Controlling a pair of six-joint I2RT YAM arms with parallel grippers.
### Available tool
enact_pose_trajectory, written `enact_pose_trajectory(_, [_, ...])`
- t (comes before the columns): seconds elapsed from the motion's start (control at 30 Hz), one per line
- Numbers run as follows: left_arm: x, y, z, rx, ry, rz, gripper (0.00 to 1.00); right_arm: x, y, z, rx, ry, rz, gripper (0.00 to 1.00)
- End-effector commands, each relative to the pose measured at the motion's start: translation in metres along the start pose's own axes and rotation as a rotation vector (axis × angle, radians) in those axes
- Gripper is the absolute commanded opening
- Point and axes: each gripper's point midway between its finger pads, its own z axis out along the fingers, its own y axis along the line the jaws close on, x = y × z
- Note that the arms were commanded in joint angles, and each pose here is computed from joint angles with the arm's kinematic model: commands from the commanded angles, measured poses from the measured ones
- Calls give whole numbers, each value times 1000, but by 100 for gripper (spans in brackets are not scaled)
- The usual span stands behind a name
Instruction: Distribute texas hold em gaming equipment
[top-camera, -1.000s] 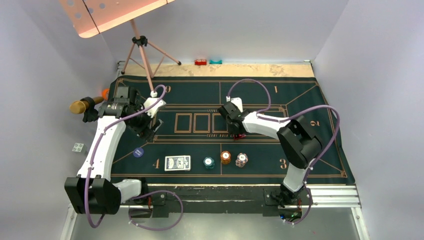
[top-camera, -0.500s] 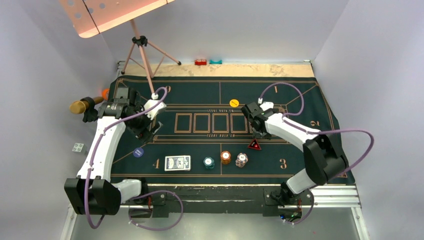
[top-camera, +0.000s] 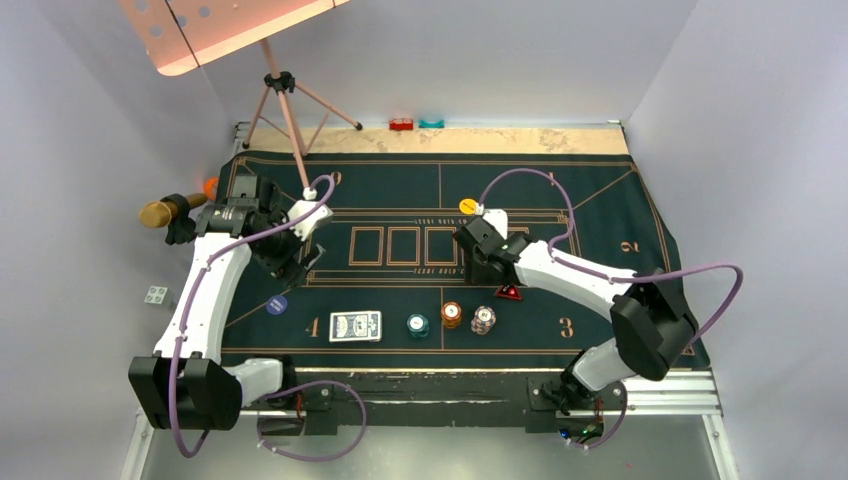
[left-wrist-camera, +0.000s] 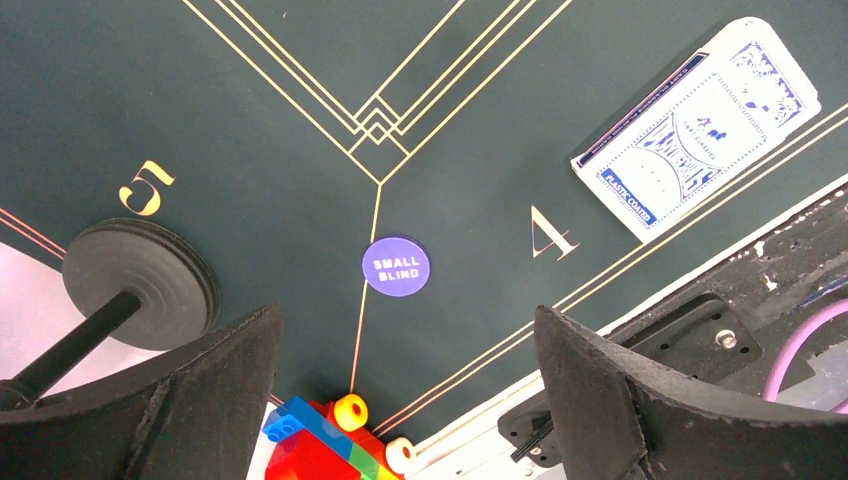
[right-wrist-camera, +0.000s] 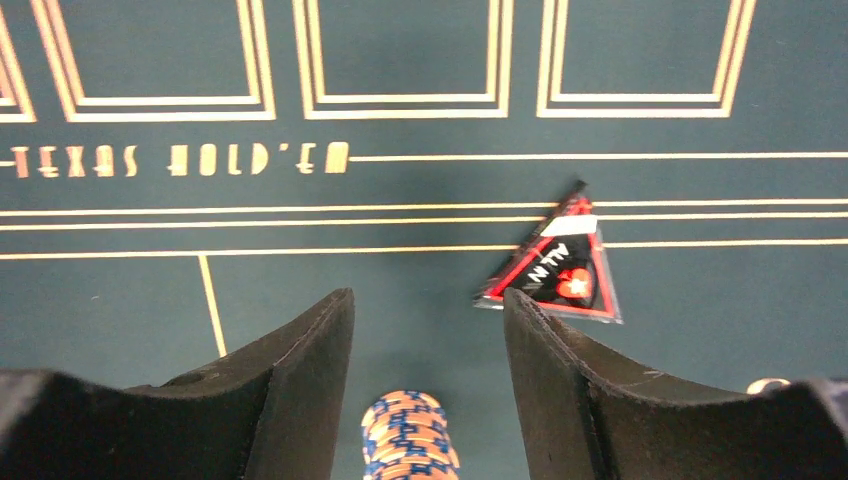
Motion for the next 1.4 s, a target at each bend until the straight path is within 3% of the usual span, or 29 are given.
enact_pose_trajectory(0.0, [-6, 8, -10, -36, -30, 24, 100, -4, 25, 2, -101, 3, 47, 59])
enact_pose_trajectory(0.37, [-5, 11, -9, -50, -22, 34, 100, 26, 13, 25, 8, 138, 135, 46])
enact_pose_trajectory(1.0, [-8, 14, -7, -44, -21, 35, 100, 22, -82, 24, 218, 109, 397, 46])
enact_pose_trajectory(1.23, [-15, 11, -7, -28, -51, -11, 100, -29, -53, 1, 54, -10, 313, 47])
enact_pose_trajectory(1.37, [-30, 5, -12, -7, -122, -85, 100, -74, -11, -40, -114, -136, 197, 58])
